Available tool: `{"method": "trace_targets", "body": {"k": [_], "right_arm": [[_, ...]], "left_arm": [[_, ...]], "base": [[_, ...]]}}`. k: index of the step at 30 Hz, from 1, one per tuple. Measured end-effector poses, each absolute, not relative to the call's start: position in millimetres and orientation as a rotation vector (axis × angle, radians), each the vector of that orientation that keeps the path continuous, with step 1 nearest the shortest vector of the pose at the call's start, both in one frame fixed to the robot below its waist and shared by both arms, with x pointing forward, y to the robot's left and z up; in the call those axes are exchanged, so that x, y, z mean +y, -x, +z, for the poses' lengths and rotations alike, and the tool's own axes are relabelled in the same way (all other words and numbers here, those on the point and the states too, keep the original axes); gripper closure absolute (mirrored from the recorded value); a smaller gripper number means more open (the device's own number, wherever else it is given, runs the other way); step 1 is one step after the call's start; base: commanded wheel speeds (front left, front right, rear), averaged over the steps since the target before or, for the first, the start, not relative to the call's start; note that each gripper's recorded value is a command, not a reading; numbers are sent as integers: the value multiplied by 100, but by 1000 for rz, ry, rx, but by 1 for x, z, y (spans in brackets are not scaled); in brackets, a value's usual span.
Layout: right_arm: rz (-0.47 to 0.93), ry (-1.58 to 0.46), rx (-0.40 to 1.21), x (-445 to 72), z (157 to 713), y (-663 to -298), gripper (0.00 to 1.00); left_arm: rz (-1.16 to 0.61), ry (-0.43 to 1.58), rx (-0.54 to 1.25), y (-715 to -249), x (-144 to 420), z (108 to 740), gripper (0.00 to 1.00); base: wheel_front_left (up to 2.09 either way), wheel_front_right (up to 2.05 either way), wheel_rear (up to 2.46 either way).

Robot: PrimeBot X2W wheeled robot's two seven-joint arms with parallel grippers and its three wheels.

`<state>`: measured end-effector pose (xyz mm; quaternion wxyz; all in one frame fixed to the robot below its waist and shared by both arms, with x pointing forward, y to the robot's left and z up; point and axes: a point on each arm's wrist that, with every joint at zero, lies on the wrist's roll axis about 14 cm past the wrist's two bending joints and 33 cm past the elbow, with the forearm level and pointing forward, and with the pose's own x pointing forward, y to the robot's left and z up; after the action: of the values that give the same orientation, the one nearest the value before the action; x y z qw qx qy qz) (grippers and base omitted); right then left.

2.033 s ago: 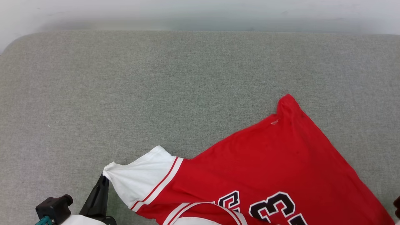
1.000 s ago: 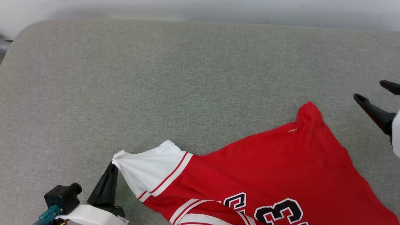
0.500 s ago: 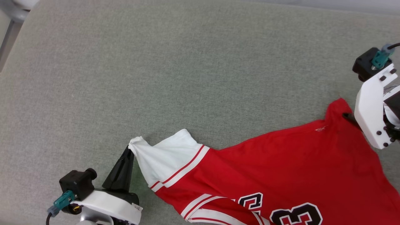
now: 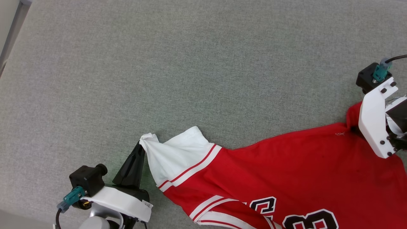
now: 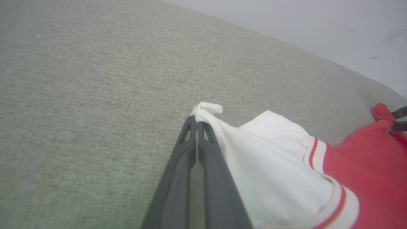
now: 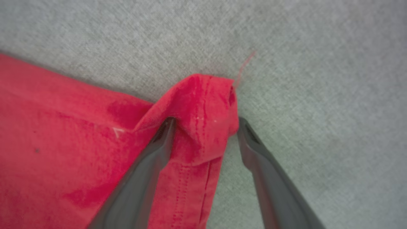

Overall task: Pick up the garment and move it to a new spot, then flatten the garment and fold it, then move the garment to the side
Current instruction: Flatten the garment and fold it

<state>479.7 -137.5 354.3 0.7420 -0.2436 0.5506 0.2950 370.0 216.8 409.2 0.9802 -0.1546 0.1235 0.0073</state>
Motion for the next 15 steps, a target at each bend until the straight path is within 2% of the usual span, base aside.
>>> {"method": "trace_targets", "body": {"k": [1,2,8,15], "right_arm": [[651,538,1200,-137,354,-479,62],[655,539,1193,-137,355,-479,100],[693,510,1117,-126,365,-471,100],[692,386,862,-107,414,-484,100]], "left_arm": [[14,311,250,-370,217,409,100],[13,311,249,-370,217,409,100],[1,307,226,-370,216,416,100],[-24,298,164,-370,216,438,100]], "base": [[0,0,0],[0,0,0],[0,0,0],[0,0,0]]}}
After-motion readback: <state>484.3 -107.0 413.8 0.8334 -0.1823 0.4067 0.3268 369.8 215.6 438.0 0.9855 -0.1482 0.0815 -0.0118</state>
